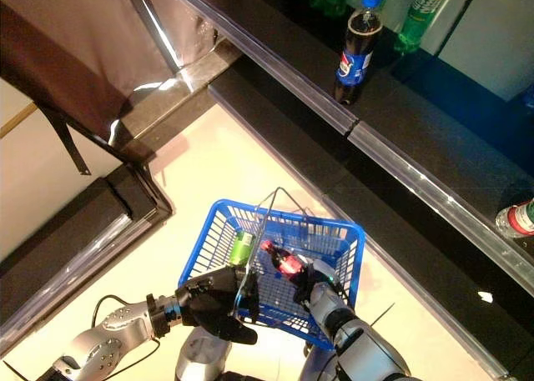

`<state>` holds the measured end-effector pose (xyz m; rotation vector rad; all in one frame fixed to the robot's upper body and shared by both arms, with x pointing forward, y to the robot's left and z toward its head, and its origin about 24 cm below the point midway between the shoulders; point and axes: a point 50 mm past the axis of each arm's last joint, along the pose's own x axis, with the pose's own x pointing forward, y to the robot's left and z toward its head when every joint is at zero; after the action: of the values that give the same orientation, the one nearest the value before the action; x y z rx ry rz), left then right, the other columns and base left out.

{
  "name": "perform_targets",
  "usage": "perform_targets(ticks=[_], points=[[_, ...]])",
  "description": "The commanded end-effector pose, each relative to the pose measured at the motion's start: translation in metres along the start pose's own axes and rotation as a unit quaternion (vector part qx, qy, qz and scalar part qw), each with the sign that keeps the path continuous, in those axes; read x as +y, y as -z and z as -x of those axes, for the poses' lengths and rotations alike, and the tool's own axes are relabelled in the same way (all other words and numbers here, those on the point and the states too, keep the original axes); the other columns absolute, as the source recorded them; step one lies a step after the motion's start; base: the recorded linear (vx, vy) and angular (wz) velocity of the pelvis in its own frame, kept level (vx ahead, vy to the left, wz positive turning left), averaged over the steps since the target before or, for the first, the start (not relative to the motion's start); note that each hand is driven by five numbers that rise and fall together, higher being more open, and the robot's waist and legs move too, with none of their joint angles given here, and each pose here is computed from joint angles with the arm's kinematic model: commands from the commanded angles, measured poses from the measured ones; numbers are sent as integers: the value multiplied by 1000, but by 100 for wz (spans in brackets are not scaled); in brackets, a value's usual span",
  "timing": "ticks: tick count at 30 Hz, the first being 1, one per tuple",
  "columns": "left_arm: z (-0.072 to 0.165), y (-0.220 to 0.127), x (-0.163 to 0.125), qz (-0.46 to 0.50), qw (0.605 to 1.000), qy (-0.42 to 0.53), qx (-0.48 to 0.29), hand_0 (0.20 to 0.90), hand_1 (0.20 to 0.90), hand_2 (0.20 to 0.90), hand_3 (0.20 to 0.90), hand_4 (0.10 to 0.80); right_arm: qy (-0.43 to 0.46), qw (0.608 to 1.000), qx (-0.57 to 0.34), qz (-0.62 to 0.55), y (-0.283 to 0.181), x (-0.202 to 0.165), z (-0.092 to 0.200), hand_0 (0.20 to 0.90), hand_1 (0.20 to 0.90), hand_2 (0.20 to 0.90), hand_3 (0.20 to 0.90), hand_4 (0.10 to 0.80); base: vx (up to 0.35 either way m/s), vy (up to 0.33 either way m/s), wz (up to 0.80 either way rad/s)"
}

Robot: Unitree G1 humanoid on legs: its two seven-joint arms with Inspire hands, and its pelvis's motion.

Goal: Pick up the drink and place into the basket.

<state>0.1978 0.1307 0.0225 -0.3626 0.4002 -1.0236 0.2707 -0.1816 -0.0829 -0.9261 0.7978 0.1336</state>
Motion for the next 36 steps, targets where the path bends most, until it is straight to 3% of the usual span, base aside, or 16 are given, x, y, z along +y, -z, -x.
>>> perform_targets(ticks=[1,3,7,16,25,36], points=[[-11,-100,-81,-115,923,251,-269,300,300,300,200,100,26,996,70,-39,52,-8,0,900,900,900,900,800,0,0,0],[-6,-101,-77,-155,922,232,-267,300,300,300,200,100,35,997,19,-67,38,-11,-1,900,900,900,900,800,0,0,0],[0,-102,-68,-143,928,219,-266,300,300,300,200,100,53,994,-45,-81,19,-16,4,900,900,900,900,800,0,0,0],[20,-81,-32,-113,952,66,-275,300,300,300,200,100,60,969,-219,-98,-9,-41,60,900,900,900,900,800,-7,2,-14],[40,-43,3,-68,966,-84,-237,300,300,300,200,100,16,931,-319,-179,-8,-66,99,900,900,900,900,800,21,-3,-19],[71,7,42,-104,931,-330,-119,300,300,300,200,100,-17,878,-409,-250,-4,-83,133,900,900,900,900,800,10,0,-19]])
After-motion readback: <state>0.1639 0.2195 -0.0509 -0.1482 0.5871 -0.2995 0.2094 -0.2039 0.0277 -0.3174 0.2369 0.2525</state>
